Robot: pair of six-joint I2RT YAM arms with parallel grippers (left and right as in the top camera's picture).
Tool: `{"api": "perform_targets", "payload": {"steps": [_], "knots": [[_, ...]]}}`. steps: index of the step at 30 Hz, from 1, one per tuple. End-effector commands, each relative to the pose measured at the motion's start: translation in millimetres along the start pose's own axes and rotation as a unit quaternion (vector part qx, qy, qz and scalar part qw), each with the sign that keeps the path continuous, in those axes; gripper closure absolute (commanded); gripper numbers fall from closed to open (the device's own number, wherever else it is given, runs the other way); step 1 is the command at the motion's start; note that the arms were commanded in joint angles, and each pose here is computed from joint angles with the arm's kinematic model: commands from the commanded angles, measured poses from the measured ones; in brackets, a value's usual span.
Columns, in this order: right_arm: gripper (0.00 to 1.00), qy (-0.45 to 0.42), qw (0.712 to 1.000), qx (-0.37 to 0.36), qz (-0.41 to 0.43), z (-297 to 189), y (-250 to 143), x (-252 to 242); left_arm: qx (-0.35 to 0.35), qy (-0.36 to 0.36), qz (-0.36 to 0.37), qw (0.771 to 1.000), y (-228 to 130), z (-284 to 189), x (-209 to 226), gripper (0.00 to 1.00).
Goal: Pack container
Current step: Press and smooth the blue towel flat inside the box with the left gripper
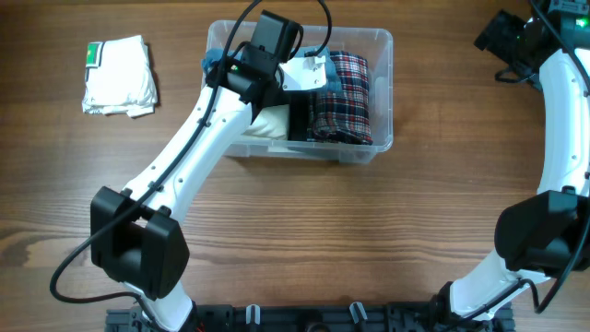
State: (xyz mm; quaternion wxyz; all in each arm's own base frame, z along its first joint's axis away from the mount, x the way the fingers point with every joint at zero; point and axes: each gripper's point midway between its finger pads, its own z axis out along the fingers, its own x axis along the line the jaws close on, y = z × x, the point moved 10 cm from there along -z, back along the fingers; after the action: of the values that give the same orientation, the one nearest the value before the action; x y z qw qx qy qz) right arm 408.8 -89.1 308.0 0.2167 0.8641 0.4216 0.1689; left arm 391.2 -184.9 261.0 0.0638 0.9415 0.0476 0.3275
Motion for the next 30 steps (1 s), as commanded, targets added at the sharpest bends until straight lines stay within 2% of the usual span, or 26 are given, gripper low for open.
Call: {"api": "perform_targets", "payload": {"steps": [1,2,5,6,7,10,14,19,23,28,30], "knots": [[0.00,0.000,1.000,0.009,0.004,6.7,-2.7,2.1,-0.004,0.018,0.000,1.000,-1.0,-4.5,9.0,0.80],[0.00,0.000,1.000,0.009,0.004,6.7,-2.7,2.1,-0.004,0.018,0.000,1.000,-1.0,-4.5,9.0,0.73],[0.00,0.000,1.000,0.009,0.004,6.7,-2.7,2.1,-0.004,0.018,0.000,1.000,-1.0,-4.5,9.0,0.40],[0.00,0.000,1.000,0.008,0.004,6.7,-2.7,2.2,-0.004,0.018,0.000,1.000,-1.0,-4.5,9.0,0.17],[0.00,0.000,1.000,0.008,0.004,6.7,-2.7,2.2,-0.004,0.020,0.000,1.000,-0.9,-4.5,9.4,0.00],[0.00,0.000,1.000,0.009,0.004,6.7,-2.7,2.1,-0.002,0.034,-0.005,0.999,0.3,-5.1,12.6,0.00],[0.00,0.000,1.000,0.009,0.004,6.7,-2.7,2.1,-0.017,0.099,-0.076,0.992,8.5,-17.0,28.2,0.00],[0.00,0.000,1.000,0.009,0.004,6.7,-2.7,2.1,-0.087,0.156,-0.203,0.963,15.2,-59.0,47.6,0.00],[0.00,0.000,1.000,0.009,0.004,6.7,-2.7,2.1,-0.110,0.170,-0.245,0.948,11.3,-86.3,52.5,0.00],[0.00,0.000,1.000,0.009,0.004,6.7,-2.7,2.1,-0.131,0.157,-0.306,0.930,10.6,-93.7,51.9,0.00],[0.00,0.000,1.000,0.009,0.004,6.7,-2.7,2.1,-0.159,0.081,-0.340,0.923,15.8,-88.5,39.5,0.00]]}}
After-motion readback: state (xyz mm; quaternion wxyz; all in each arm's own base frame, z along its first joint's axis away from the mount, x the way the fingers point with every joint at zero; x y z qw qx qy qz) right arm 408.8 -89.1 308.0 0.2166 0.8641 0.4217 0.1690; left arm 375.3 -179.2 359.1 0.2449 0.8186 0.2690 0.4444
